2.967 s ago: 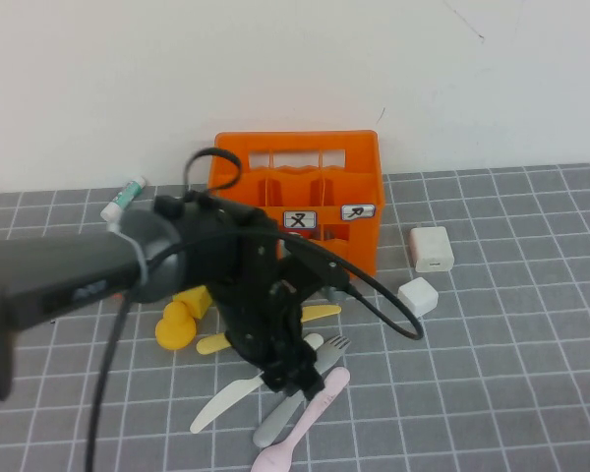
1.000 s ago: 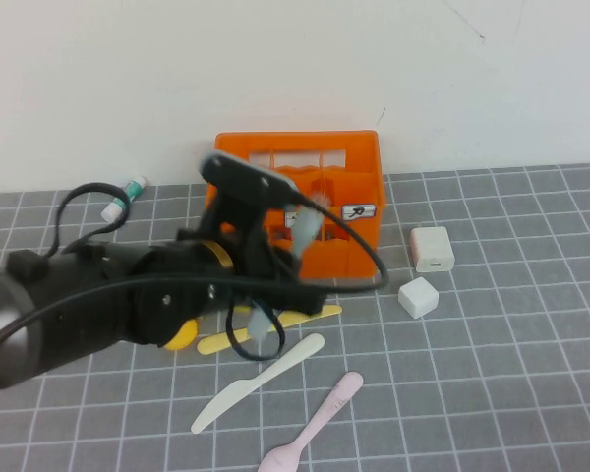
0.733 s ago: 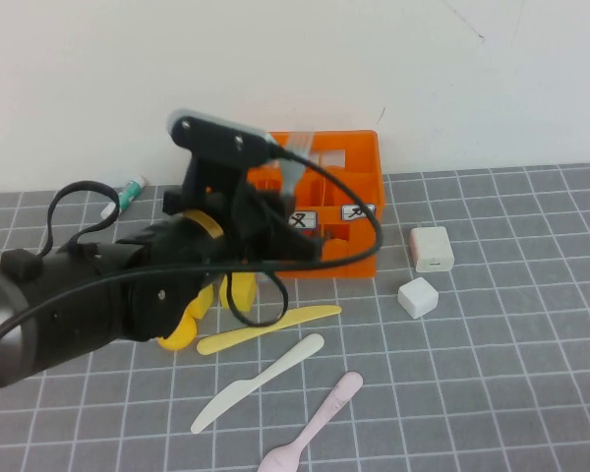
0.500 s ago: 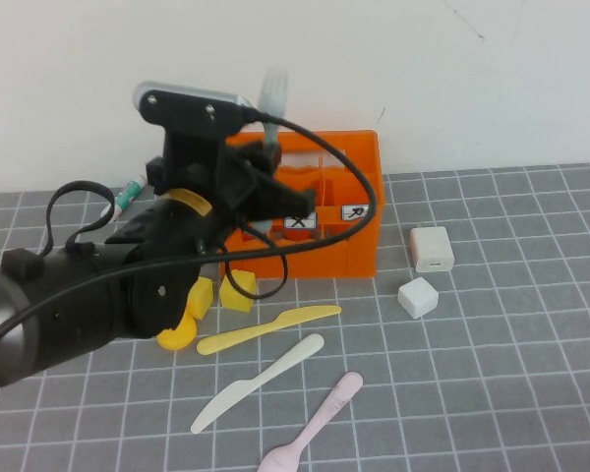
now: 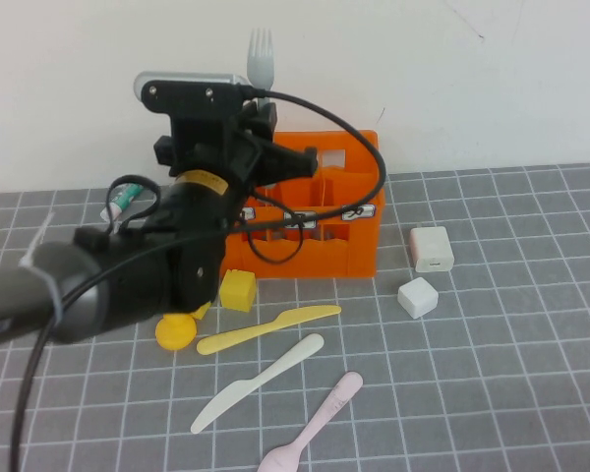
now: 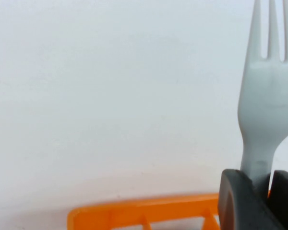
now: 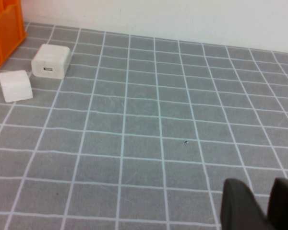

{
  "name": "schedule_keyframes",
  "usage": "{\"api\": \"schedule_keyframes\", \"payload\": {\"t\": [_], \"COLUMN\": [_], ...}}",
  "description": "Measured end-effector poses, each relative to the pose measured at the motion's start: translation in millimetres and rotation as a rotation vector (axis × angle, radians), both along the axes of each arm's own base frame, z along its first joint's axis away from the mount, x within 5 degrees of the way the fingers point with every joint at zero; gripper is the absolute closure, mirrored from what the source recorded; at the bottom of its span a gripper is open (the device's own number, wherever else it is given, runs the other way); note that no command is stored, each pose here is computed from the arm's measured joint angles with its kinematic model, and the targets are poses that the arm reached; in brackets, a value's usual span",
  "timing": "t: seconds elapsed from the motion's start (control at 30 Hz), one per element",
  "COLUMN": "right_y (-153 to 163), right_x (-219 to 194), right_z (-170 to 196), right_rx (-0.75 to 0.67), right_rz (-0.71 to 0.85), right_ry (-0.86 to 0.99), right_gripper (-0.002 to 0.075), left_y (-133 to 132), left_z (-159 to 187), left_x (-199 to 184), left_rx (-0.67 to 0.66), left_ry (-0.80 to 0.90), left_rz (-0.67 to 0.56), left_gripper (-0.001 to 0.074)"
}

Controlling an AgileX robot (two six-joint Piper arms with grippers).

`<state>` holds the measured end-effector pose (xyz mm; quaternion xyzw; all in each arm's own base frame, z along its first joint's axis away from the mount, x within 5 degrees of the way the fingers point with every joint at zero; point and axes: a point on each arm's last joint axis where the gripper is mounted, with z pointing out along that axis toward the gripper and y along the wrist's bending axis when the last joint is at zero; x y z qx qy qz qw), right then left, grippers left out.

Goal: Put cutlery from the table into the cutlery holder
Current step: Place the fork on the box

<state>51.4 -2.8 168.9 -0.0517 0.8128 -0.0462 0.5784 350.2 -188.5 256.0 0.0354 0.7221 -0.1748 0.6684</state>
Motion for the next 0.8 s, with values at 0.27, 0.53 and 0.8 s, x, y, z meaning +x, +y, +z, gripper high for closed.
{"api": "schedule_keyframes", "payload": {"t": [0.27,0.53,0.8], "right_y": [0.0,0.0,0.0], "right_x": [0.0,0.0,0.0], "right_z": [0.0,0.0,0.0], "right_rx": [0.0,0.0,0.0], "right_rz": [0.0,0.0,0.0], "right_ry": [0.0,0.0,0.0], "right_gripper": [0.0581,0.0581,0.0581], "left_y": [-10.2,-24.1,-26.8], "left_z": [-16.9,-43.7,-49.8], "left_x": [33.7,49.6,47.9], "left_rx": [0.001,-0.005,0.031], "left_ry": [-0.008,0.044,0.145], "left_rz": [-0.017,-0.062,-0.094], "left_gripper": [0.0644,0.0643,0.0399]}}
